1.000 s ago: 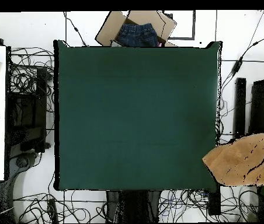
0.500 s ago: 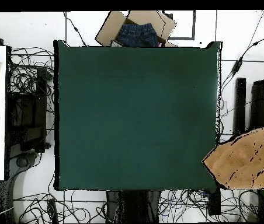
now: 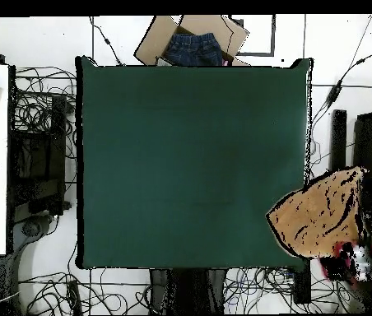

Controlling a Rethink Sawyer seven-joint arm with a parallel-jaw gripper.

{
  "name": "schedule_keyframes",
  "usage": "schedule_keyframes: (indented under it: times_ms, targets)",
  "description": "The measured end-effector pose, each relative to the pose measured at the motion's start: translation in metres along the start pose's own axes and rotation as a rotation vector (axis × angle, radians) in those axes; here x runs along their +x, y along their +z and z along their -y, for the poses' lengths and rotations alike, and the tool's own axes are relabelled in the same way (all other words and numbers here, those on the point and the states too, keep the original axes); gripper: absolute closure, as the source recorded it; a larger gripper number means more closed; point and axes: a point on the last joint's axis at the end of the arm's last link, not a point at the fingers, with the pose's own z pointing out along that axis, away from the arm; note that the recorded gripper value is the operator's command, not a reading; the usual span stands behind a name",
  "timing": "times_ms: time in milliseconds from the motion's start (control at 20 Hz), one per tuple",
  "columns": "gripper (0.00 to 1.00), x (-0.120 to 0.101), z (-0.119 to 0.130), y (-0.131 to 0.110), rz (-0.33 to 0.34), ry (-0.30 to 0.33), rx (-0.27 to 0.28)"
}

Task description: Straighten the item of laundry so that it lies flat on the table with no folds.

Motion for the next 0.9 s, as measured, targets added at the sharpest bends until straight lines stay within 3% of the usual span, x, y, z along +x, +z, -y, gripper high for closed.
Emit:
schedule_keyframes:
  times_ms: [150, 450, 900]
  targets:
    - [1.00, -0.015, -0.049, 0.005, 0.023, -0.046, 0.025]
    - [1.00, -0.024, -0.106, 0.029, 0.073, -0.098, 0.080]
    - [1.00, -0.015, -0.116, 0.059, 0.112, -0.068, 0.089]
